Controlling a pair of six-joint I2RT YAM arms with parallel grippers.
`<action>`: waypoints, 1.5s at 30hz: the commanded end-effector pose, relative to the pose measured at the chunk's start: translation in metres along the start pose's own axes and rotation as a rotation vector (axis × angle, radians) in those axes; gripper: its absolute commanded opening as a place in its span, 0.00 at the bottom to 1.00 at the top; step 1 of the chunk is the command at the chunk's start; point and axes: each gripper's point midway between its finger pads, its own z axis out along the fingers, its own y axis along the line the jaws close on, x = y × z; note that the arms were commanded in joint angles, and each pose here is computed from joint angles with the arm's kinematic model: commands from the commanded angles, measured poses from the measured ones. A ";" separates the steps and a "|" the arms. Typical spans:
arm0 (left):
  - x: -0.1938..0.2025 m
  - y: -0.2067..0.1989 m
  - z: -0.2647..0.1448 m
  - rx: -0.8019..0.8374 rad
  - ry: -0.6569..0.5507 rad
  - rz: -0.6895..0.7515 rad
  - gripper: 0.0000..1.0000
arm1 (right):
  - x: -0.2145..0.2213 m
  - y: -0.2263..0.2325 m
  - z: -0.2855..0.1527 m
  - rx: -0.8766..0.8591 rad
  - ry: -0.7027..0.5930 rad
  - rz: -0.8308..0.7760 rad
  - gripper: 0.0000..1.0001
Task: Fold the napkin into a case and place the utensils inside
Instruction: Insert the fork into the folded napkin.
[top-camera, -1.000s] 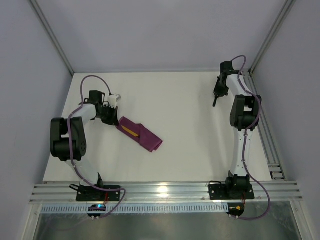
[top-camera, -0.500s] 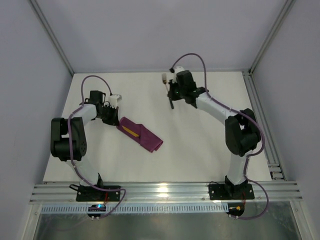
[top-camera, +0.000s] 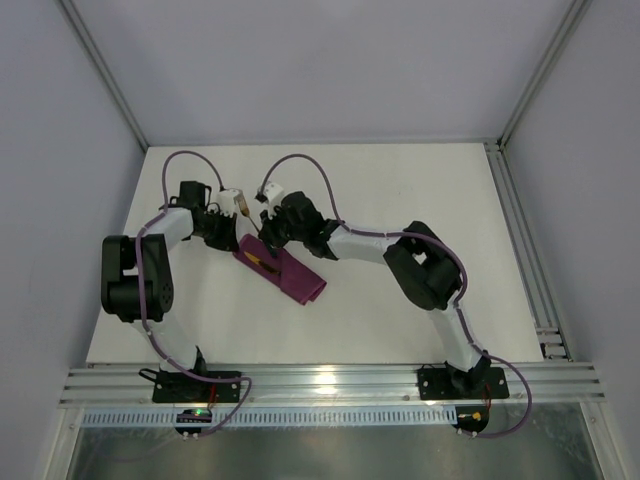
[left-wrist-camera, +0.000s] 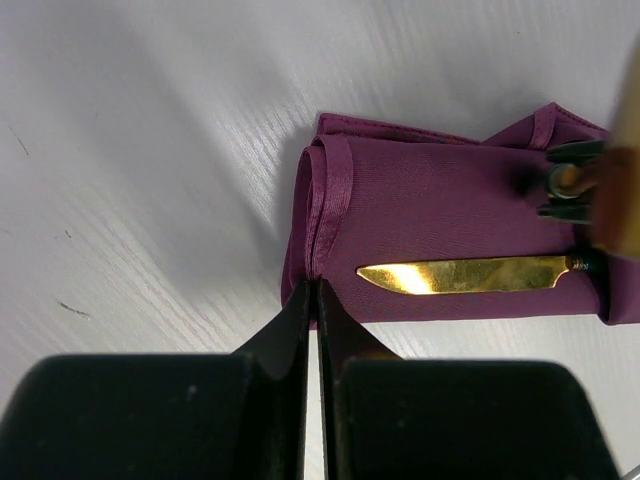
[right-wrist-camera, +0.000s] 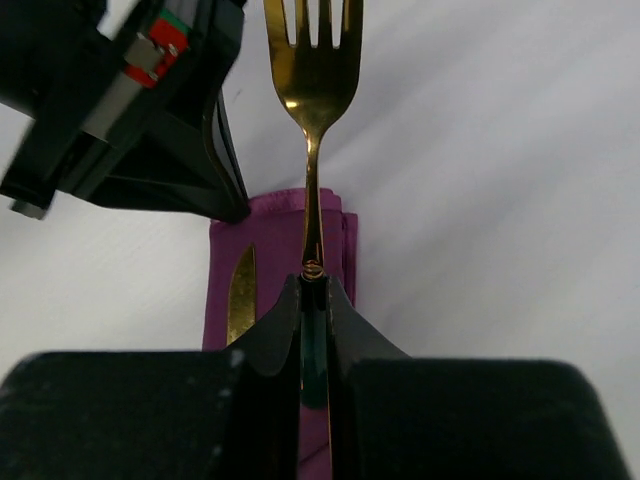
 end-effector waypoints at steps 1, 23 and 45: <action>-0.008 -0.003 -0.001 0.017 -0.026 0.020 0.00 | -0.024 0.012 0.001 0.003 -0.072 -0.068 0.04; -0.014 0.003 0.000 -0.010 -0.038 0.018 0.00 | 0.056 -0.002 -0.044 0.116 0.349 -0.154 0.04; -0.013 0.003 0.000 -0.005 -0.035 0.033 0.00 | 0.010 0.031 -0.059 0.068 0.294 -0.144 0.46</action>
